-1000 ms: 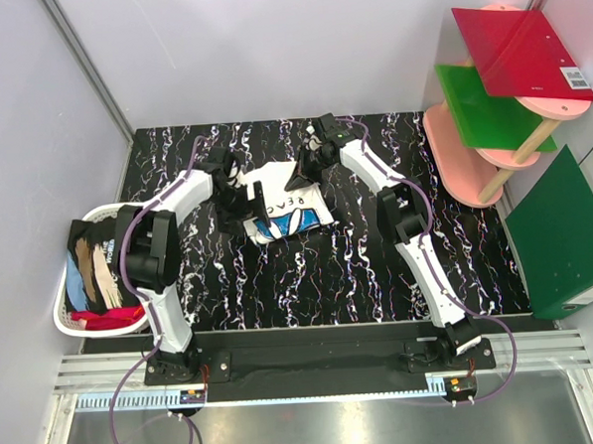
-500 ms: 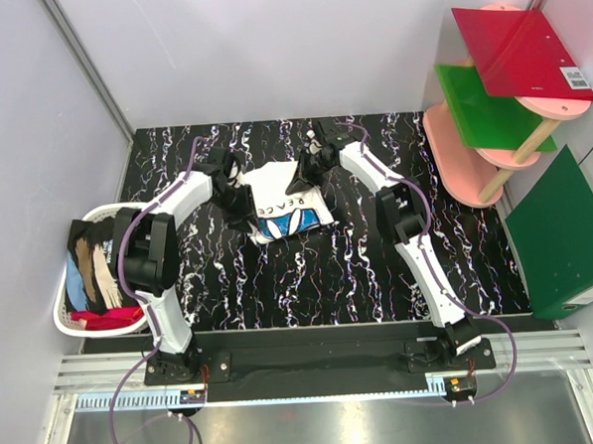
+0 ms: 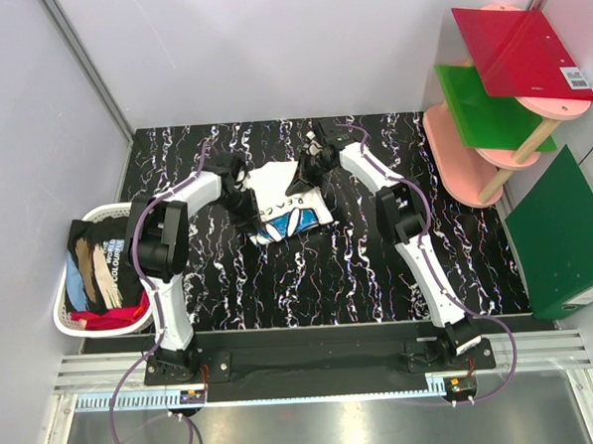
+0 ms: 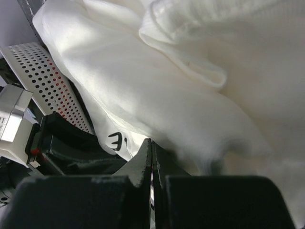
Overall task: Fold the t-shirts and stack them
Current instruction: Smooth out wrinkles on the folded tshirt
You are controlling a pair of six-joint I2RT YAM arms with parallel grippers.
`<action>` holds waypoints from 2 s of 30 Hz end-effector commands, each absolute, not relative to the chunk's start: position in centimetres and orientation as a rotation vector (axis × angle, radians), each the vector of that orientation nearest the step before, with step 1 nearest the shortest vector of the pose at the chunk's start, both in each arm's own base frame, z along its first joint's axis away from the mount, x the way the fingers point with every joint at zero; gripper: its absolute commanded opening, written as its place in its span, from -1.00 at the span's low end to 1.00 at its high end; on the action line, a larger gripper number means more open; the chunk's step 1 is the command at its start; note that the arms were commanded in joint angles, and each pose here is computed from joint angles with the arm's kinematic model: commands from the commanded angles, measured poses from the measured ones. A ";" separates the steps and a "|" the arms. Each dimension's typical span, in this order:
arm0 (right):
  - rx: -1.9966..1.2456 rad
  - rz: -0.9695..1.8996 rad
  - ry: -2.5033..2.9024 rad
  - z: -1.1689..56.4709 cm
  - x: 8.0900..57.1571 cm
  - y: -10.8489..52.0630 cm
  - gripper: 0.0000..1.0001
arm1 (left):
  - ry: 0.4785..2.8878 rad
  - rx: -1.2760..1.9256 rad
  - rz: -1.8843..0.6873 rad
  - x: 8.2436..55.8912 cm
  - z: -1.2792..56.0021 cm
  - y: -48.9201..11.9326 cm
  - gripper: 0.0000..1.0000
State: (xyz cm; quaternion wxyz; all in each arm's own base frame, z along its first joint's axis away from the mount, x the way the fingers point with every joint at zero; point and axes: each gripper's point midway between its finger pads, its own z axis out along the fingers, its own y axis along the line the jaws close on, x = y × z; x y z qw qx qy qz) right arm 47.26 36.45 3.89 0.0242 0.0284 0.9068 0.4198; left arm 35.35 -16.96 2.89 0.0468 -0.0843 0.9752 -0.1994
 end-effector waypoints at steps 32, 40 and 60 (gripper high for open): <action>0.048 1.325 2.818 3.8 46.6 35.6 -1.00 | 3.222 -0.302 -0.352 28.1 6.3 -13.5 0.98; 0.011 1.326 2.746 7.1 47.4 35.2 -1.00 | 2.927 -0.235 -0.485 32.8 13.1 -15.0 0.25; 0.108 1.242 2.793 4.6 48.2 33.1 -1.00 | 3.152 -0.577 -0.332 35.6 1.1 -13.2 -1.00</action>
